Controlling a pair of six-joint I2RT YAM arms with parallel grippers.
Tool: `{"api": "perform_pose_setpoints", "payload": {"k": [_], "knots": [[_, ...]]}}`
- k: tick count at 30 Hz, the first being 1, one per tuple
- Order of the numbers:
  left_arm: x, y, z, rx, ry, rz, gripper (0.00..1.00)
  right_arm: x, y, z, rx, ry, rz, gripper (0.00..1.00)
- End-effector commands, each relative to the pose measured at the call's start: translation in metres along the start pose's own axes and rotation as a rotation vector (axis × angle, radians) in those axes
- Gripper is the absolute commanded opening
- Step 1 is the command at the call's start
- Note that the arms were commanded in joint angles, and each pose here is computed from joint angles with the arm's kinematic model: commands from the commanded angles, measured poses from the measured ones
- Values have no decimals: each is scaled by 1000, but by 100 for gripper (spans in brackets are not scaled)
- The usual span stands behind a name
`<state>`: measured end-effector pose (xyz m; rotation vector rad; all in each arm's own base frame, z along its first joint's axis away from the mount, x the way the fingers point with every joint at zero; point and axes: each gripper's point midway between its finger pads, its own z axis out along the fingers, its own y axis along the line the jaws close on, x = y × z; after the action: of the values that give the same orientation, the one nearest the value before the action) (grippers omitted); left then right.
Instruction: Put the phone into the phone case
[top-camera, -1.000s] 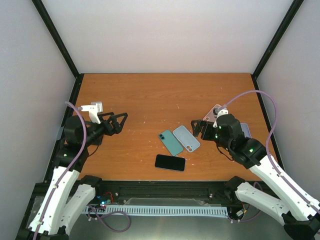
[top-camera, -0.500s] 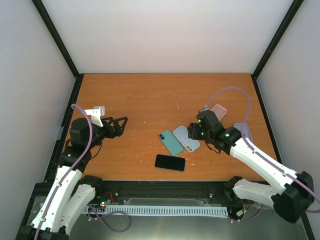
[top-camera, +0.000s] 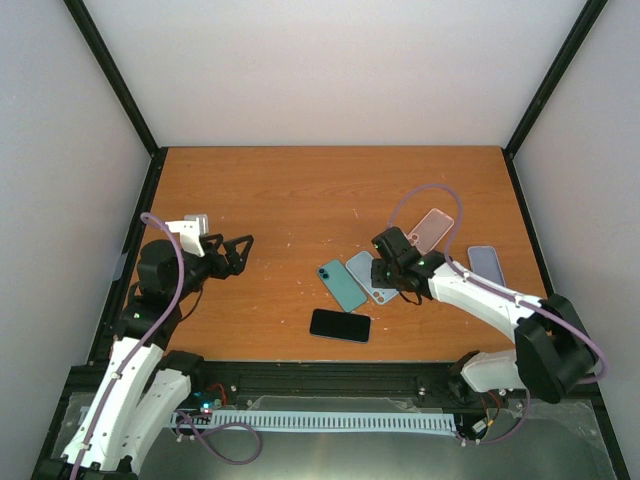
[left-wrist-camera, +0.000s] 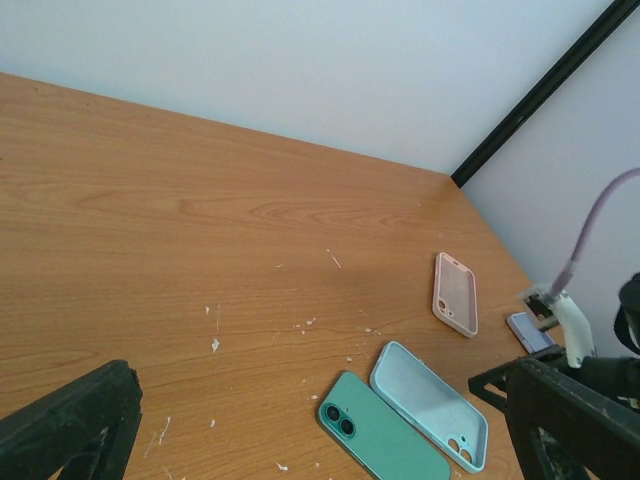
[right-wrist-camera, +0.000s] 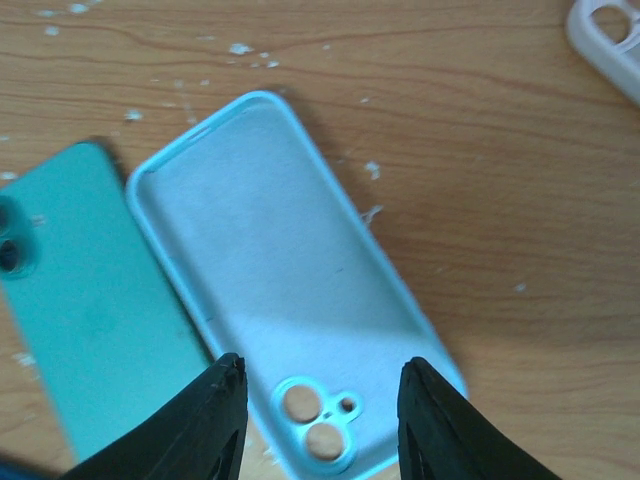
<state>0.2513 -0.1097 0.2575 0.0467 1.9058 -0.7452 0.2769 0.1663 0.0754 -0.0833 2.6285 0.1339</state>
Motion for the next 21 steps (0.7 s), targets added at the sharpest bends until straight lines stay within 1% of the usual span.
{"api": "perform_pose_setpoints", "payload": {"k": [1,3,6,9,11,14,16,19,21], "knots": [[-5,-1,-3,-7,-20,34,99,-38,-2,5,81,-84,-118,38],[-5,1,-3,-19,-23,36,99,-38,17,8,-10,-53,-155,34],[-5,7,-2,-49,-25,30,99,-29,40,6,-136,-14,-166,33],[-6,11,-2,-74,-21,25,99,-11,64,0,-243,6,-236,38],[-9,14,-3,-100,-31,24,99,2,74,-3,-283,26,-300,42],[-12,21,-6,-143,-48,17,100,22,81,-7,-271,60,-388,48],[-13,23,-9,-158,-59,10,99,34,87,-10,-277,83,-428,54],[-13,24,-9,-164,-61,-2,99,48,92,-15,-288,116,-446,63],[-12,24,-9,-163,-58,-12,100,54,91,-17,-262,130,-448,65]]}}
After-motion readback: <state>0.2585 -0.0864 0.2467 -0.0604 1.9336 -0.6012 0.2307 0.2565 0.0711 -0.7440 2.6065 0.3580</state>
